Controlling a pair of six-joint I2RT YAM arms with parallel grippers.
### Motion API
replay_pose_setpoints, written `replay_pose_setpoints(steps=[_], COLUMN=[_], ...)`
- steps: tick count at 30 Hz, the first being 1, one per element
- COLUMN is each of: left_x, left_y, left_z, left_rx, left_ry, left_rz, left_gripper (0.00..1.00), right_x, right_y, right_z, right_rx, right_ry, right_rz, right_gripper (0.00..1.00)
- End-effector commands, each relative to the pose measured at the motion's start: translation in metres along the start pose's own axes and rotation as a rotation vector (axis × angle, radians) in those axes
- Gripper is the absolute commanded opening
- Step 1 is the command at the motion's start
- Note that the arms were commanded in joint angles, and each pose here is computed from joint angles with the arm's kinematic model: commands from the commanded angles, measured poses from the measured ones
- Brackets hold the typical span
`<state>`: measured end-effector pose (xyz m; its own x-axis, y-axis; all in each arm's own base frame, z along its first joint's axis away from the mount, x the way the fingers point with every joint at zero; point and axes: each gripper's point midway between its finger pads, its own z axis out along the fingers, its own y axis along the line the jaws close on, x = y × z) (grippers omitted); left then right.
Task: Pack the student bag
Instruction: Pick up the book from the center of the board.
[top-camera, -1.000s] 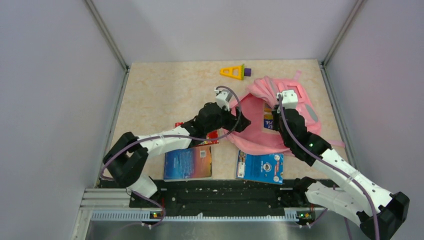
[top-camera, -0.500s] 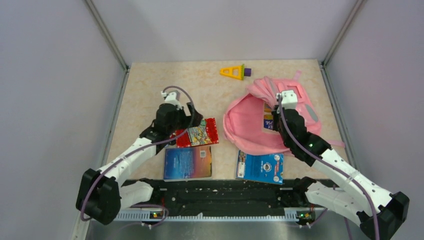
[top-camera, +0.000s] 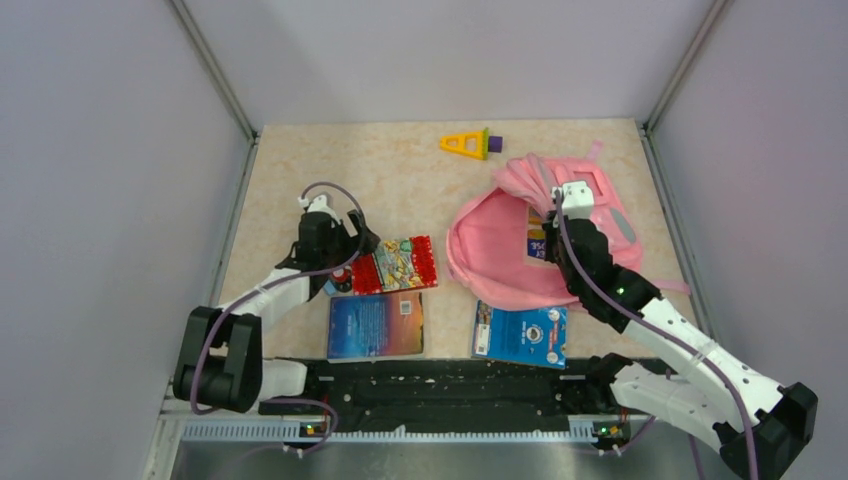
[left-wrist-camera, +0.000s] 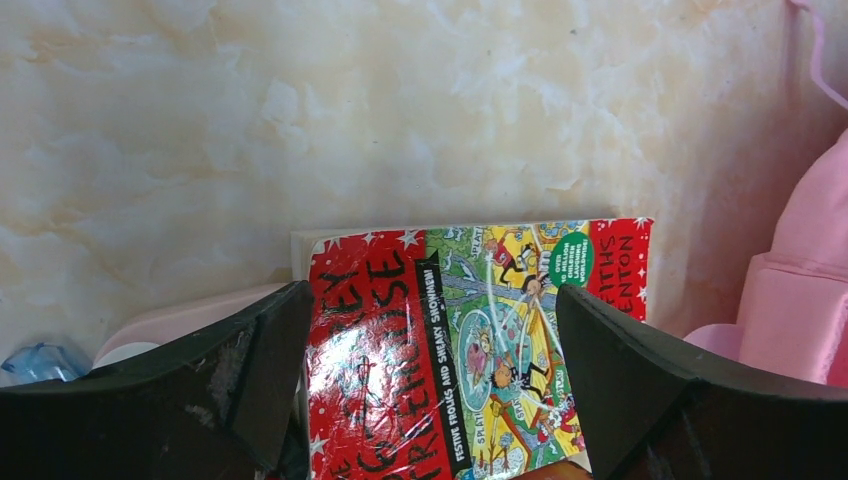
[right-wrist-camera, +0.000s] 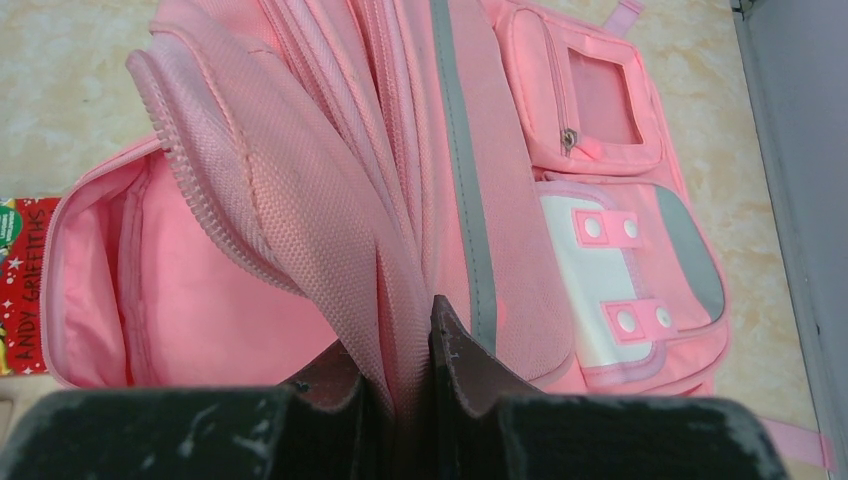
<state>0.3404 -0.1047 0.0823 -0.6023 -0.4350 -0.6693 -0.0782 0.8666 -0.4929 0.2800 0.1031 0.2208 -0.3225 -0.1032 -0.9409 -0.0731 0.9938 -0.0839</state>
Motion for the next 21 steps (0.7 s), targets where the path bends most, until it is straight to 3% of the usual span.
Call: replay_pose_setpoints(steps=[1, 21], left_x=[-0.020, -0.006], left_y=[-0.008, -0.001], left_z=[0.006, 0.024], left_rx=[0.028, 0.024], left_ry=[-0.067, -0.011], left_rz=[0.020, 0.051], left_gripper=[0.95, 0.96], right_x=[-0.045, -0.040], right_y=[0.002, 0.005], right_z=[-0.005, 0.000], right_rx=[-0.012, -0.011], right_ry=[-0.154, -0.137], right_rz=[0.130, 0.119], right_gripper=[0.00, 0.00])
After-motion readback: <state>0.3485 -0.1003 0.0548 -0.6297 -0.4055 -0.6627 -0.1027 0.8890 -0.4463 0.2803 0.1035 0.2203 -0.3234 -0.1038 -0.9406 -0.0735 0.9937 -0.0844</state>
